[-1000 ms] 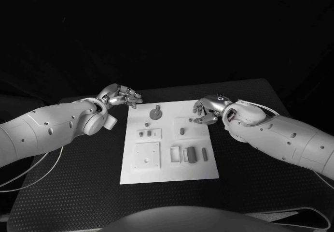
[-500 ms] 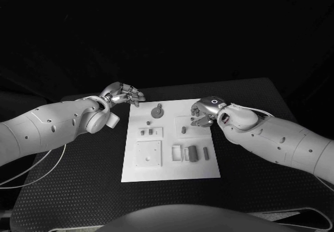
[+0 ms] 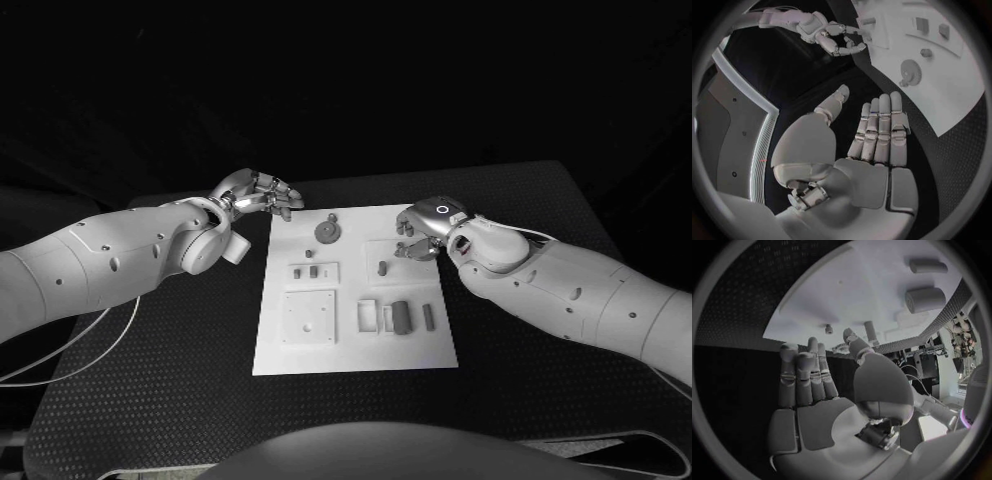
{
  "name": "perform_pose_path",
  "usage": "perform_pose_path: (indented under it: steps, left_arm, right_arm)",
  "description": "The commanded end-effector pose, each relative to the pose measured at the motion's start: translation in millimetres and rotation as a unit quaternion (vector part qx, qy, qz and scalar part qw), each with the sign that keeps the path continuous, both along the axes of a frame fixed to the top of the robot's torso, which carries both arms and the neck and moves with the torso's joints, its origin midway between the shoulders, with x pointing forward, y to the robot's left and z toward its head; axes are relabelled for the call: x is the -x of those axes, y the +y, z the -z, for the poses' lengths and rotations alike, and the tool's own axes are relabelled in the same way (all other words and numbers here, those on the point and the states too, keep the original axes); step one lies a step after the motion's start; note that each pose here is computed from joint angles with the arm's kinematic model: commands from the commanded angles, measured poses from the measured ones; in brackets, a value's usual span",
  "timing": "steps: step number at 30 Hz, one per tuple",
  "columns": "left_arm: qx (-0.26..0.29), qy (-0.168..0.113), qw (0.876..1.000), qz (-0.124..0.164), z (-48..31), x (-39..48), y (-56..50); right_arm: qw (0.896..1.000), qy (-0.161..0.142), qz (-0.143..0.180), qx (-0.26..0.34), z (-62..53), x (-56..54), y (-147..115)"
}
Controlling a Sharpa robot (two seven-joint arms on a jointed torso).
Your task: Assemble the parts on the task board
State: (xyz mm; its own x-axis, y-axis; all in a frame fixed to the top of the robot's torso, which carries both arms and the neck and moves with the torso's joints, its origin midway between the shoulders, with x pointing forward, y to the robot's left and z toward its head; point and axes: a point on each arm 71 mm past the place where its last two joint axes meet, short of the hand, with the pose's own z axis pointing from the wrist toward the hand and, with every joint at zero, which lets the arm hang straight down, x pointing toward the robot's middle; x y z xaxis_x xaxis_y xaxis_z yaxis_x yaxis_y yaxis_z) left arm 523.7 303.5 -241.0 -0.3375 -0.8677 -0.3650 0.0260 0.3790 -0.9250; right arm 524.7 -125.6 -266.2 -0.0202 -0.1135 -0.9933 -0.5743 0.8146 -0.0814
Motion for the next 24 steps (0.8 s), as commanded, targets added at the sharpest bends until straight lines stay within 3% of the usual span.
perform_pose_path:
  steps: [1,24]
  left_arm:
    - [0.009,0.002,1.0,0.008,-0.9,0.3,-3.6]
    - [0.009,0.007,1.0,0.01,-1.7,1.7,-5.7]
  right_arm:
    - [1.0,-0.003,0.002,0.002,1.1,-1.3,-0.9]
    - [1.0,0.028,-0.005,0.013,12.8,0.6,3.2]
